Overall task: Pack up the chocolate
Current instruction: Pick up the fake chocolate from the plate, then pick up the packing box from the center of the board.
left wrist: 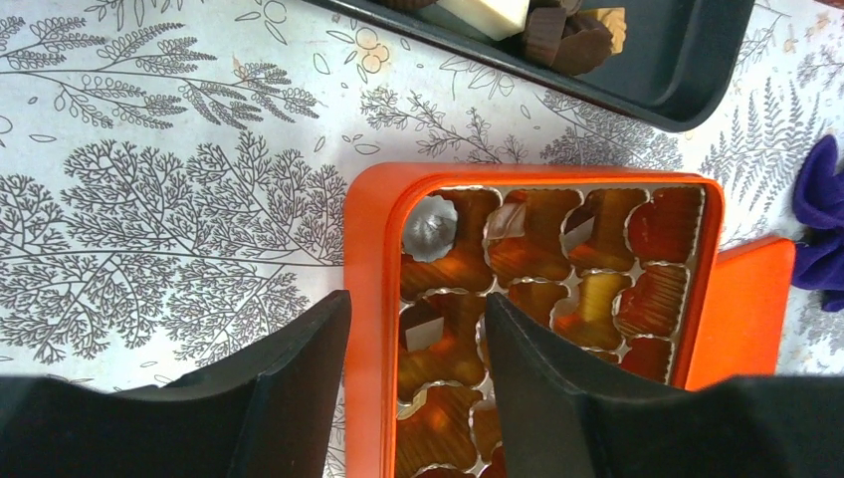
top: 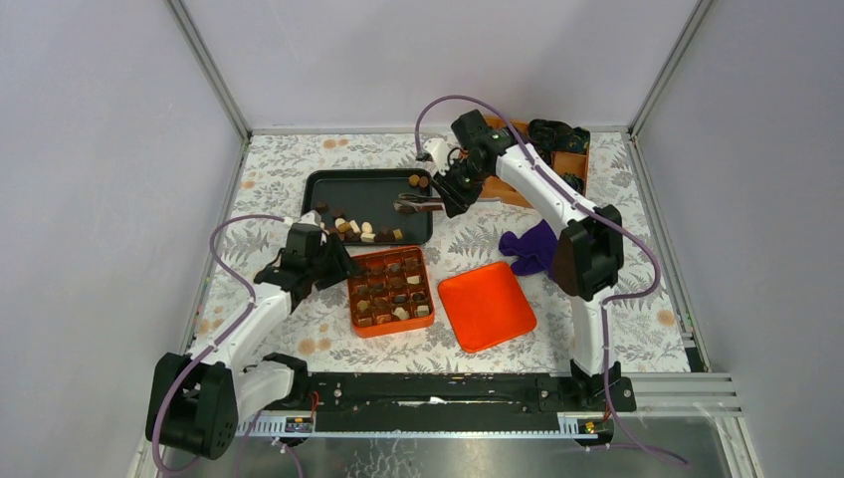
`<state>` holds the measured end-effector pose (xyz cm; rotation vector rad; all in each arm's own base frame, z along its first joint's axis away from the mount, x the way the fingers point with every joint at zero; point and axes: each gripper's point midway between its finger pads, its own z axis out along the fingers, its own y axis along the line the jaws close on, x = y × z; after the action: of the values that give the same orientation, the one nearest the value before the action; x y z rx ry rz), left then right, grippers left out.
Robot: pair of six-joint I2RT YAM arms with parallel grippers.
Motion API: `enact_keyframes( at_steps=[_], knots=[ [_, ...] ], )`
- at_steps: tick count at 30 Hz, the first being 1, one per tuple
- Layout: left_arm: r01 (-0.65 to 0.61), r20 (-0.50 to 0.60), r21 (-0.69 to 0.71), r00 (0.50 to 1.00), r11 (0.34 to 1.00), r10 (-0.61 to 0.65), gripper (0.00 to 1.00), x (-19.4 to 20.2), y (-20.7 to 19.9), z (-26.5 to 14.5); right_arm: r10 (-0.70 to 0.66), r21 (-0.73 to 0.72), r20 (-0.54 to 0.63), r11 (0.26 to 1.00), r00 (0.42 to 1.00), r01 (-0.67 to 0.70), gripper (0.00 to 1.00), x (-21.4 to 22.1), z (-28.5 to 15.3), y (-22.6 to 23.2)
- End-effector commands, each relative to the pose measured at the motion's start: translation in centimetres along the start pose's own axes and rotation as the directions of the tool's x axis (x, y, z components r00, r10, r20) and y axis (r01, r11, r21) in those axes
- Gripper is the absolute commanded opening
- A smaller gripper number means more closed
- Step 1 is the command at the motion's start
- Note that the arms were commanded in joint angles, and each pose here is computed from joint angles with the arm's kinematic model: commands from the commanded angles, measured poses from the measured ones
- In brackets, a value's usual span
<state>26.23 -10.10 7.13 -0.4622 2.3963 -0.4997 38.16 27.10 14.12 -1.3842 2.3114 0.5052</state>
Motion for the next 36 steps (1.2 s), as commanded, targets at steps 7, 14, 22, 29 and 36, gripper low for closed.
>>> enact_keyframes(
  at_steps=[7,14,22,29,36],
  knots=[
    [0.0,-0.033,-0.026,0.999,1.0,-0.001,0.46,-0.2,0.1,0.6,-0.006,-0.027,0.134,1.0,0.991,0.01,0.01,-2.3,-4.2,2.1],
    [-0.012,-0.033,-0.059,0.999,0.998,0.01,0.4,-0.8,0.4,1.5,-0.007,-0.056,0.158,0.998,0.987,0.016,0.01,-2.5,-5.0,3.1],
    [-0.029,-0.021,-0.097,0.999,0.995,0.027,0.32,-1.7,0.7,2.5,-0.01,-0.079,0.174,0.997,0.985,0.024,0.01,-2.4,-5.8,4.1],
    [-0.035,-0.012,-0.092,0.999,0.995,0.034,0.13,-1.9,0.7,2.7,-0.017,-0.186,0.227,0.981,0.974,0.061,0.01,-3.1,-8.2,7.0],
    [-0.056,0.105,-0.022,0.993,0.998,0.058,0.0,-4.1,-1.0,1.5,-0.006,-0.27,0.262,0.96,0.965,0.08,0.01,-2.7,-10.0,9.7]
  ],
)
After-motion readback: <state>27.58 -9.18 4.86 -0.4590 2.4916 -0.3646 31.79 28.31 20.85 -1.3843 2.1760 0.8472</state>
